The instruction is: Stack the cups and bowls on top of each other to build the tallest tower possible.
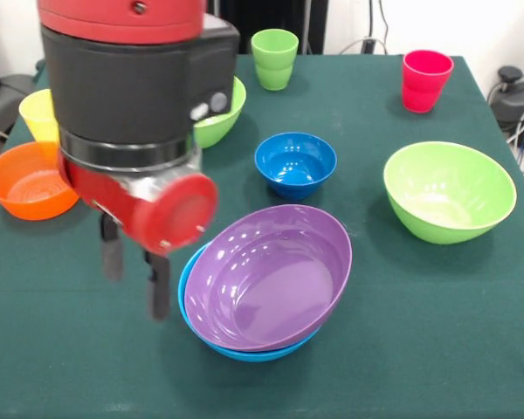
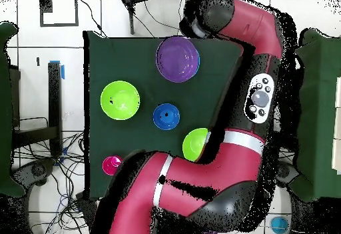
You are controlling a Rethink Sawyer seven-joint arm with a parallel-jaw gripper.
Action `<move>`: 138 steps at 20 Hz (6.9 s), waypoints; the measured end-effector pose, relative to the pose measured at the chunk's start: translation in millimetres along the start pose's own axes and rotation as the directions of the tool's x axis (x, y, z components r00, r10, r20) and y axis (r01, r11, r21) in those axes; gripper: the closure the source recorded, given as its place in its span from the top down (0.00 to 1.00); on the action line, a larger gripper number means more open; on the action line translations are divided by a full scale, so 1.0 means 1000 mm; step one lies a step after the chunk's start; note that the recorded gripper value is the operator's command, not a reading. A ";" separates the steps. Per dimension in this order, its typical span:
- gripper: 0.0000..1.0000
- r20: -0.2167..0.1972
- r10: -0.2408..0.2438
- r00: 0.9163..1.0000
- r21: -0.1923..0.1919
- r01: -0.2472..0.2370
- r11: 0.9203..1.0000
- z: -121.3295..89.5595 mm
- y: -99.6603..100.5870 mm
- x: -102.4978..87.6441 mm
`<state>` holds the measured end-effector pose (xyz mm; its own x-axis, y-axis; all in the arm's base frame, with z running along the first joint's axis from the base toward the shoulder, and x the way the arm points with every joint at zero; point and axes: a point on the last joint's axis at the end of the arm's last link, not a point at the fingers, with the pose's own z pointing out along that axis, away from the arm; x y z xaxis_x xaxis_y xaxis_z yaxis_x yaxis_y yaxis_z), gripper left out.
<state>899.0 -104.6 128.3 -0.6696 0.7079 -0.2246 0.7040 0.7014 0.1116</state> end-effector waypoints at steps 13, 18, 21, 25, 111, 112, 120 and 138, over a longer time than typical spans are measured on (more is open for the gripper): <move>1.00 0.003 -0.401 0.916 -0.082 0.400 0.913 0.011 0.083 0.068; 1.00 -0.007 -0.442 0.897 -0.111 0.439 0.892 0.002 0.119 0.107; 1.00 -0.019 -0.457 0.890 -0.116 0.452 0.885 -0.010 0.130 0.123; 1.00 -0.032 -0.473 0.880 -0.120 0.467 0.876 -0.028 0.141 0.141; 1.00 -0.085 -0.566 0.820 -0.017 0.567 0.824 0.030 0.065 0.161; 1.00 -0.084 -0.566 0.820 -0.016 0.567 0.824 0.031 0.065 0.161; 1.00 -0.081 -0.567 0.820 -0.020 0.567 0.823 0.037 0.059 0.156; 1.00 -0.082 -0.575 0.814 -0.026 0.575 0.818 0.040 0.061 0.161</move>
<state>843.5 48.5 60.1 -0.9693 0.1800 -0.1673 0.1847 0.9827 -0.0129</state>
